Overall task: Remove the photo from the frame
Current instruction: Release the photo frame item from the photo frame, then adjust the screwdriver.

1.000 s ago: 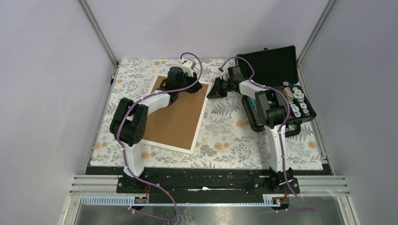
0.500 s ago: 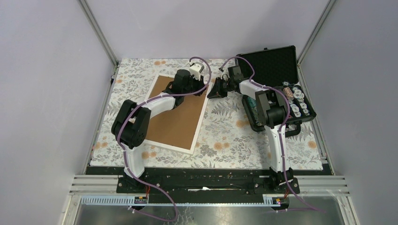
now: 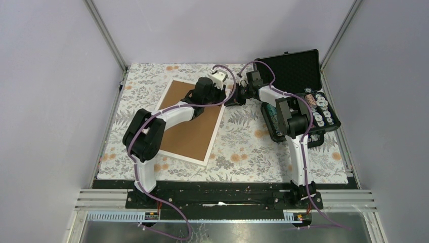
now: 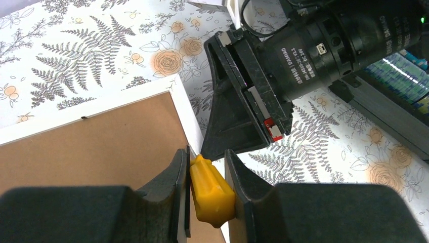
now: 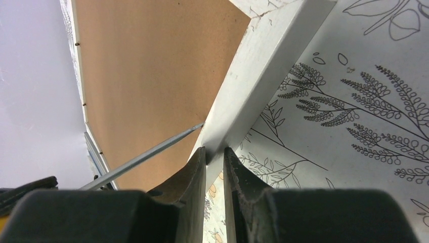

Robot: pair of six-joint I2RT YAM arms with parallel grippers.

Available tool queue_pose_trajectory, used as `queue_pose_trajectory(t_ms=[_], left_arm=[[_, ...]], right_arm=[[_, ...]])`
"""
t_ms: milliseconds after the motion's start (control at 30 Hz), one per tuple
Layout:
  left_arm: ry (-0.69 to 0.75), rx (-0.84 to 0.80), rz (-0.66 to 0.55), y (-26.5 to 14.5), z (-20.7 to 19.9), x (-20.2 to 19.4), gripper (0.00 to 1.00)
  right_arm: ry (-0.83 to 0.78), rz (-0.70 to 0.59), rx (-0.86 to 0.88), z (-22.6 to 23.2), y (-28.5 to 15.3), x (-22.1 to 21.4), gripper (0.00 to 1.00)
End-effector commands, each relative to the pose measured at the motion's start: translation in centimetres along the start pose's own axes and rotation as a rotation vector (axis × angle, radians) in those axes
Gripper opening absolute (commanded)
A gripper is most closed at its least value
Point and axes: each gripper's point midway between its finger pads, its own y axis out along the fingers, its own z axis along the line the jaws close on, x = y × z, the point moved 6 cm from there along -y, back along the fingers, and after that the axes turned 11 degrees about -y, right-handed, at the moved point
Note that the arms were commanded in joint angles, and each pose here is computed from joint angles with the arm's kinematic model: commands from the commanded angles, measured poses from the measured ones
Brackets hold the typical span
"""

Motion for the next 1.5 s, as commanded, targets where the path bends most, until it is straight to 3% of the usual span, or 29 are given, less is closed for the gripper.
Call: queue_pose_trajectory(t_ms=[0,267,400,533,800,1000,1233,1467], left_arm=[[-0.250,-0.610,0.659,-4.5,-16.4,-13.4,0.00],[-0.223,-0.555,0.706,-4.3,-16.8,-14.1,0.00],[-0.244,-0.471,0.664,-3.7,-15.4,-12.9,0.00],[-0.358,-0.402,0.574,-2.5,-11.6,-9.3,0.00],[-0.463,-0.385,0.293,-2.2,-3.1,1.5,0.00],[-0.574,-0.348,0.149,-4.0,3.1,6.3,0.00],[-0.610,-0.309,0.116,-8.1,7.1,6.9,0.00],[-0.680,-0.342,0.149,-11.7,8.1,5.3,0.00]], right_arm=[[-0.099,-0.045,-0.001,0.2,4.6,-0.5,0.20],[-0.106,-0.047,-0.001,0.2,4.3,-0.5,0.21],[-0.113,-0.057,-0.006,0.2,3.6,-0.2,0.21],[-0.115,-0.062,-0.021,-0.3,2.5,0.2,0.22],[-0.146,-0.059,-0.035,-0.2,0.8,0.7,0.26],[-0.170,-0.081,-0.025,0.6,-1.0,1.8,0.40],[-0.220,-0.083,0.024,3.2,-3.7,2.1,0.54],[-0.304,-0.082,0.140,6.9,-6.5,1.5,0.58]])
